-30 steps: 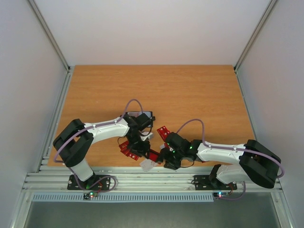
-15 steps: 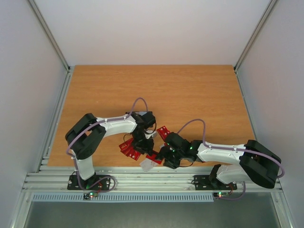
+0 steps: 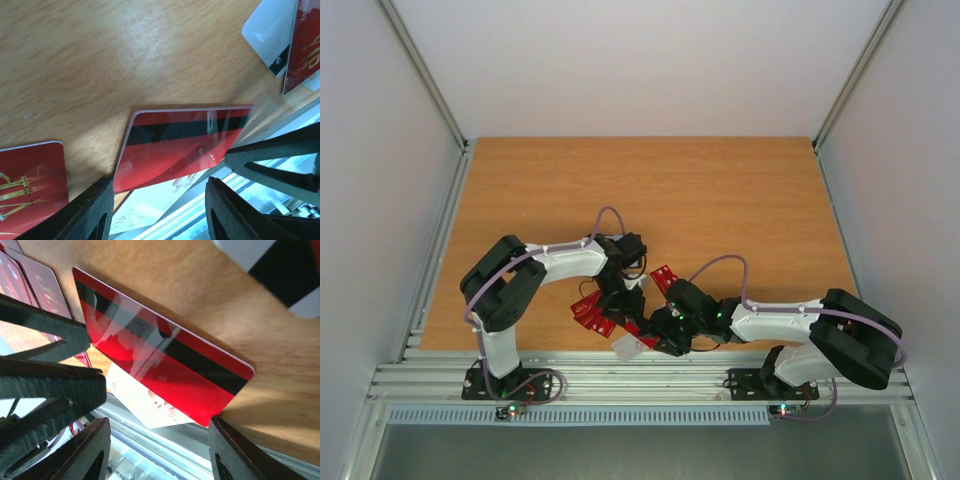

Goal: Put the credit cards into the card holder

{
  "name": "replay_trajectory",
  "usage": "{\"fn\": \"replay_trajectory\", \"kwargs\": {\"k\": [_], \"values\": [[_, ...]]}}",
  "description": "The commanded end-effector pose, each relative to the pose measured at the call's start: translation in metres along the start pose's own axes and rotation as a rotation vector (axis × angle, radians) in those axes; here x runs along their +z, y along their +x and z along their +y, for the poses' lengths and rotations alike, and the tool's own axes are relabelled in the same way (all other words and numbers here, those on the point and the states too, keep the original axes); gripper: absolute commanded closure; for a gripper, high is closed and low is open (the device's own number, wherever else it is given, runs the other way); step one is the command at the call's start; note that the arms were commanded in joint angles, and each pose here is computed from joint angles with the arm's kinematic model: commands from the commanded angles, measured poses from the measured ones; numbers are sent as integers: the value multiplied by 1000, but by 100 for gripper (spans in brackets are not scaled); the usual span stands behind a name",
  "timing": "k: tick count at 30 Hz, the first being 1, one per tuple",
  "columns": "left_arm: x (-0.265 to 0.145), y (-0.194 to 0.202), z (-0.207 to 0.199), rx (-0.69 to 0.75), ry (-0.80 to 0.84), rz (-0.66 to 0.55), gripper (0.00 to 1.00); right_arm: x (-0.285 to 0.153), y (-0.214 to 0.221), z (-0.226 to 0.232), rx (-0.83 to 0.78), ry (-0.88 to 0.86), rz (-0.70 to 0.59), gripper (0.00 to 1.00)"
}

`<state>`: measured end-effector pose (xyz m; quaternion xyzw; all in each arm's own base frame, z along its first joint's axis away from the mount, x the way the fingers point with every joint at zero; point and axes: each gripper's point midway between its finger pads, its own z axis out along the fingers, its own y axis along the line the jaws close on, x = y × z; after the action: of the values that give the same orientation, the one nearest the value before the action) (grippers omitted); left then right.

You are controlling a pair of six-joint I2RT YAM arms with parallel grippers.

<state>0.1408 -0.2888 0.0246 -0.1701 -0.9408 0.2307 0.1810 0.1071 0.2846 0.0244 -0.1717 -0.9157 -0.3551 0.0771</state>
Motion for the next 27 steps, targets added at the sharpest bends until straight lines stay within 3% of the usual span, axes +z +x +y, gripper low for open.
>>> {"fn": "replay_trajectory", "kwargs": {"k": [1,14,18,23,27], "values": [[27,-4,-12,4,103,21,48,14,-12,-54,52,145,-54,46],[-11,-18,-42,70,237,-88,52,12,-14,-66,68,145,-44,46],[-31,-22,-32,67,179,-138,52,8,-12,-62,60,134,-27,47],[-57,-25,-26,105,103,-203,52,-10,5,-35,-79,139,52,47],[-50,-33,-16,118,58,-200,52,-39,17,-32,-190,241,86,45]]}}
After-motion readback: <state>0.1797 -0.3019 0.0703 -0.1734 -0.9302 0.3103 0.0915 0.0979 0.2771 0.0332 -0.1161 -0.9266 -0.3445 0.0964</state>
